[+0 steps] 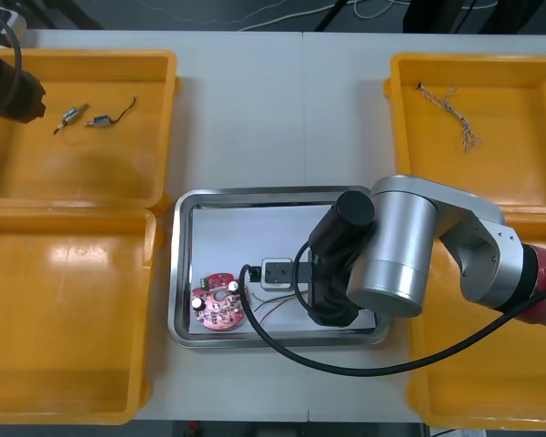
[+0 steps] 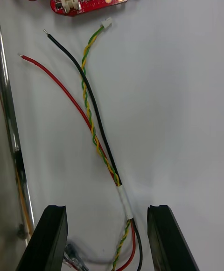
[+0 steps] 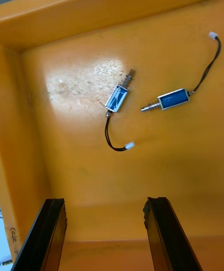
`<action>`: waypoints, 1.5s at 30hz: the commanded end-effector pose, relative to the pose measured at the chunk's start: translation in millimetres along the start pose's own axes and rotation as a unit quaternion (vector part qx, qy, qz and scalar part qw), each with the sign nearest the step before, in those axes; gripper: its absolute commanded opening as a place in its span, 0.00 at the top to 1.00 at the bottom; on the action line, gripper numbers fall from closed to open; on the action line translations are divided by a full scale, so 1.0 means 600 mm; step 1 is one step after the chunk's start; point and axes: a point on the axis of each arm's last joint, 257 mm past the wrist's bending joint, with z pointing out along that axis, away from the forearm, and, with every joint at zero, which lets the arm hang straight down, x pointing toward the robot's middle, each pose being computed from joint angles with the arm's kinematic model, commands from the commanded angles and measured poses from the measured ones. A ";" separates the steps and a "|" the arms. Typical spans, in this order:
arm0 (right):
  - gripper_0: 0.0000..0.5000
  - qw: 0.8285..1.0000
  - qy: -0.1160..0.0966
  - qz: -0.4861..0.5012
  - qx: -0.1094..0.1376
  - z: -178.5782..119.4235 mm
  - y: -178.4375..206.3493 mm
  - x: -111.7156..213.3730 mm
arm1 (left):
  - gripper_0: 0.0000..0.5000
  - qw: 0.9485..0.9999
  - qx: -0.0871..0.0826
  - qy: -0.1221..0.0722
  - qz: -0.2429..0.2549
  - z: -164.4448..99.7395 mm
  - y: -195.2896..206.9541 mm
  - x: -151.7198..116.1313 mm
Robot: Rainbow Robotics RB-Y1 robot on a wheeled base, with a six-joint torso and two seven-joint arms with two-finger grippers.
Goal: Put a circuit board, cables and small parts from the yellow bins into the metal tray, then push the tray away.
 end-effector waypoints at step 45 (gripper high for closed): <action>0.00 0.926 -0.070 0.365 0.072 -0.357 -0.228 0.177 | 0.00 0.993 0.023 -0.022 0.110 0.112 -0.023 -0.111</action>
